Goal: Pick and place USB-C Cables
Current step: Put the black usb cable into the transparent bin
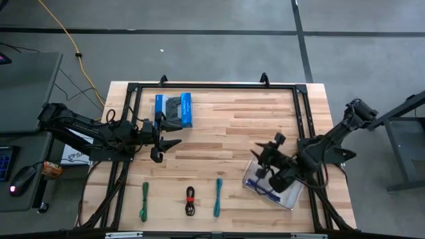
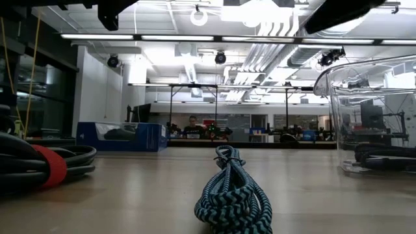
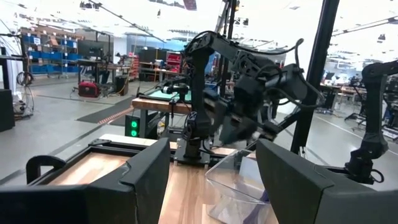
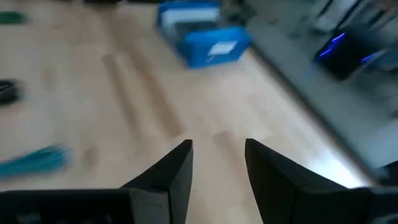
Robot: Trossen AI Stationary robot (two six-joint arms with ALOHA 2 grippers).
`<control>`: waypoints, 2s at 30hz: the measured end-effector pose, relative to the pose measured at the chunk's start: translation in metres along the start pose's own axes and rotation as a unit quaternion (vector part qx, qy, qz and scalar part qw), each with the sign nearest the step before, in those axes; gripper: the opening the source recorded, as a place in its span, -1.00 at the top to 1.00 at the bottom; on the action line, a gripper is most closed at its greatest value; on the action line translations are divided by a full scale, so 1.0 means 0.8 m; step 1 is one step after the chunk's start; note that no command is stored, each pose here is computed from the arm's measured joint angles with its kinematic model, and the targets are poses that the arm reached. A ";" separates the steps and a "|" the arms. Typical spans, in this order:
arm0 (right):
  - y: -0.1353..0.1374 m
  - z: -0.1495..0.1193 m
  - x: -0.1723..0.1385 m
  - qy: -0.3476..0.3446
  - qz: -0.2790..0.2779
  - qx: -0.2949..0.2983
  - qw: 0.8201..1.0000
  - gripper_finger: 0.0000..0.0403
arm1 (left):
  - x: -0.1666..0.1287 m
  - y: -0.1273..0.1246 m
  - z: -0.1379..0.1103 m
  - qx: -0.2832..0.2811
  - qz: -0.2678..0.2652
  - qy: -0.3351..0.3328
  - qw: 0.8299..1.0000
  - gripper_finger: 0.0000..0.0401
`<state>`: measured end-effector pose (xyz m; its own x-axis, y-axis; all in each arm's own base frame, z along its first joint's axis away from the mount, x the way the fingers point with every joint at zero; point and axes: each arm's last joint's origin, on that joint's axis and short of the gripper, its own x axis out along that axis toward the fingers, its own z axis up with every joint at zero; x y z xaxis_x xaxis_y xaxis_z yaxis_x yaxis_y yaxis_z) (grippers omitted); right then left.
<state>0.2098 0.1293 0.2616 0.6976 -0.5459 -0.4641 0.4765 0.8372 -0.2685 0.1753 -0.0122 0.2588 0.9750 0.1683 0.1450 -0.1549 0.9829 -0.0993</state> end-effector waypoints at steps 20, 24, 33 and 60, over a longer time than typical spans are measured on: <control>-0.081 -0.021 0.115 -0.147 0.167 0.079 0.972 0.32 | 0.000 0.000 0.000 0.017 -0.006 0.000 1.000 -0.10; -0.096 -0.022 0.115 -0.225 0.214 0.101 0.945 0.32 | 0.000 0.000 0.000 0.023 -0.006 0.000 1.000 -0.10; -0.095 -0.001 0.105 -0.285 0.260 0.073 0.920 0.32 | 0.000 0.000 0.000 0.023 -0.006 0.000 1.000 -0.10; -0.099 0.005 0.105 -0.295 0.228 0.086 0.924 0.32 | 0.002 -0.001 -0.003 0.028 -0.003 0.006 1.000 -0.10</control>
<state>0.2331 0.0171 0.2475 0.9929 -0.1030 0.0588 0.1029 0.9947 0.0038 0.1773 -0.0127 0.2567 0.9780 0.1610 0.1328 -0.1565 0.9867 -0.0441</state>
